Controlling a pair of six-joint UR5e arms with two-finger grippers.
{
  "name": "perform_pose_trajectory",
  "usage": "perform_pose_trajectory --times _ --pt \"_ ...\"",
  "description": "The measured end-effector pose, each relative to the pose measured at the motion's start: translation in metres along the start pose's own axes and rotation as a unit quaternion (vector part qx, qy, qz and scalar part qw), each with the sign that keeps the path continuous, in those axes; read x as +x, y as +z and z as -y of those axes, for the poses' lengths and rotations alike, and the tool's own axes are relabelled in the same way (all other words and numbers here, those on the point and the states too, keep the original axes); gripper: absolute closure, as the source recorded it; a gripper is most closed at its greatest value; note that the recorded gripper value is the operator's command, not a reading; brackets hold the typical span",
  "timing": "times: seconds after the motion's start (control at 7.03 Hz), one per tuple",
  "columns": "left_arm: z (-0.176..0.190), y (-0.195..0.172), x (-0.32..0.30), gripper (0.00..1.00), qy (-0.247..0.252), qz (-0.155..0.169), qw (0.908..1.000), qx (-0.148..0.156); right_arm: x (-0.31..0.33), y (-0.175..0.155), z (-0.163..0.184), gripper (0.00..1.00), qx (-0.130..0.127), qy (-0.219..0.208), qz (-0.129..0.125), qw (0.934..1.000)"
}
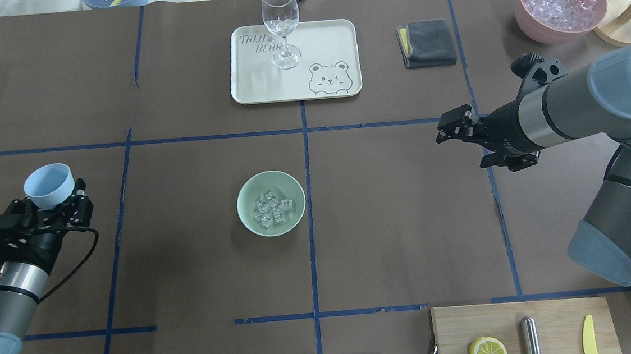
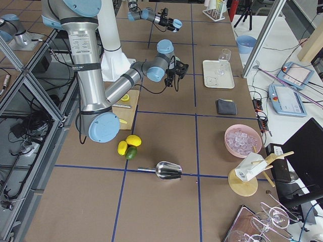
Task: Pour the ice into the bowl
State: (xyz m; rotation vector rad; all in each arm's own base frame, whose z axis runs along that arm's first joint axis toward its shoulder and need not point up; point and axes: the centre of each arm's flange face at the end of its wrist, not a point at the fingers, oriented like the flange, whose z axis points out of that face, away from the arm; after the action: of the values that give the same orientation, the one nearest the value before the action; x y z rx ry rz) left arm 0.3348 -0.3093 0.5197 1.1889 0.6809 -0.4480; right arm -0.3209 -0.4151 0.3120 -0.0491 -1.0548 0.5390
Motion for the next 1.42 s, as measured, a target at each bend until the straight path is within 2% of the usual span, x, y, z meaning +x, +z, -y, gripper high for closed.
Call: perform_pose_trajectory --times 0.14,0.43,1.0,1.28,1.42 --pt "-0.015 0.001 -0.048 1.00 -0.010 -0.021 0.9996 0.015 0.000 0.000 0.000 0.00 0.000 0.000 0.000 1.0000" --pt "-0.032 0.009 -0.095 1.00 0.009 -0.022 0.9992 0.031 0.000 0.001 -0.001 0.00 -0.001 0.000 0.000 1.0000" --pt "-0.056 0.035 -0.098 1.00 0.023 -0.007 0.9990 0.038 -0.001 0.005 -0.005 0.00 -0.004 -0.002 -0.003 1.0000" --pt "-0.068 0.046 -0.091 0.95 0.024 -0.005 0.9990 0.036 -0.001 0.007 -0.008 0.00 -0.006 -0.003 -0.003 1.0000" --pt "-0.073 0.047 -0.099 0.86 0.027 -0.002 0.9991 0.034 -0.002 0.007 -0.009 0.00 -0.006 -0.003 -0.003 1.0000"
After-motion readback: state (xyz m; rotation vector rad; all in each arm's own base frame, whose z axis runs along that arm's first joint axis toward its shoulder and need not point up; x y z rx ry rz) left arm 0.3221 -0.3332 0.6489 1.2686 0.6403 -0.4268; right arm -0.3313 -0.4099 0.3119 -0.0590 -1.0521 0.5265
